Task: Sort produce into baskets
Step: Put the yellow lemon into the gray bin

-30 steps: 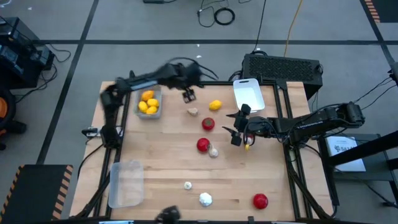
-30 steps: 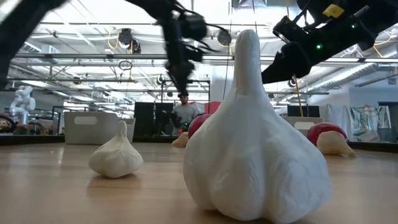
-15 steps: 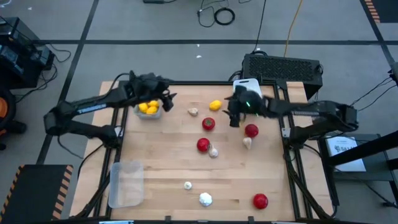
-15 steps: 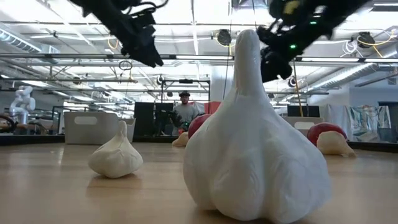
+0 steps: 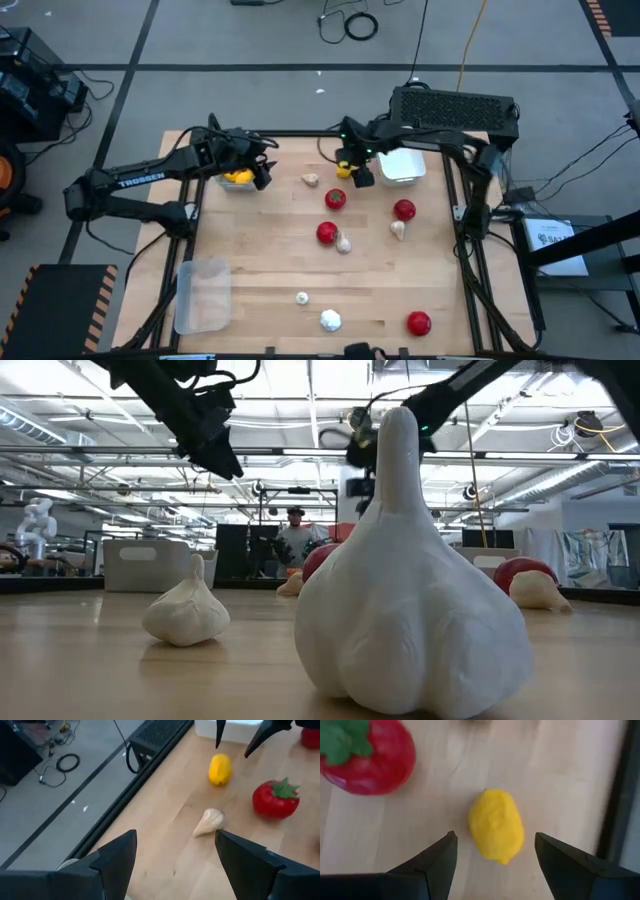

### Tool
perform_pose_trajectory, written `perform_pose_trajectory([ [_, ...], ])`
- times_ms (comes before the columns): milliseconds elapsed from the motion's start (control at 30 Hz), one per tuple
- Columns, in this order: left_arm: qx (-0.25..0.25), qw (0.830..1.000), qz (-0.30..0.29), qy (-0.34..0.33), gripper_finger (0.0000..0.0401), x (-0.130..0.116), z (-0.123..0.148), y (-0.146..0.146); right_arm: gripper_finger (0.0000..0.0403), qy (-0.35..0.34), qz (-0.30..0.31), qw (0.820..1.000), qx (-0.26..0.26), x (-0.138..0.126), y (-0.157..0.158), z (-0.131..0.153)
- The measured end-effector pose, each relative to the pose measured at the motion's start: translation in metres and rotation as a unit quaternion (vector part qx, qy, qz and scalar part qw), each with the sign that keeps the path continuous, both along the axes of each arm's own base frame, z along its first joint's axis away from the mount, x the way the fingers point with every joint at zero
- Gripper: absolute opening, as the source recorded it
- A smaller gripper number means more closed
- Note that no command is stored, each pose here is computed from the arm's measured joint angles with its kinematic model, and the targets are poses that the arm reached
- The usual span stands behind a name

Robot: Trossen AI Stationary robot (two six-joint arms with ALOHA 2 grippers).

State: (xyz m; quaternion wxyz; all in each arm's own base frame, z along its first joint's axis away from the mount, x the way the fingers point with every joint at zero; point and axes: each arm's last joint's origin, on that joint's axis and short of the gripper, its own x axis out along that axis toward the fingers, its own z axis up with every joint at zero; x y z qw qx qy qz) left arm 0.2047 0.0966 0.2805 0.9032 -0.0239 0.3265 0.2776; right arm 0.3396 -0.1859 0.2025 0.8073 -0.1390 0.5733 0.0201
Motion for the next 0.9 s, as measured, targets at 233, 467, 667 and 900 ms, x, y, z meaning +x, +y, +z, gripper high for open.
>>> perform_pose_trajectory([
  [233, -0.002, 1.000, -0.001, 0.008, 0.0276, -0.001, -0.001, -0.001, 0.0255, 0.050, 0.023, 0.998, -0.015, 0.025, -0.015, -0.019],
  [467, -0.005, 1.000, -0.002, 0.017, 0.0276, -0.002, -0.003, -0.001, 0.0255, 0.096, 0.029, 0.995, 0.010, 0.029, -0.017, -0.046],
  [667, -0.003, 1.000, -0.004, 0.018, 0.0276, -0.002, -0.002, -0.001, 0.0231, 0.098, 0.016, 0.995, 0.015, 0.029, -0.018, -0.050],
  [900, 0.015, 1.000, -0.012, 0.004, 0.0276, -0.014, 0.009, -0.007, 0.0164, 0.080, -0.007, 0.997, 0.008, 0.027, -0.016, -0.033],
])
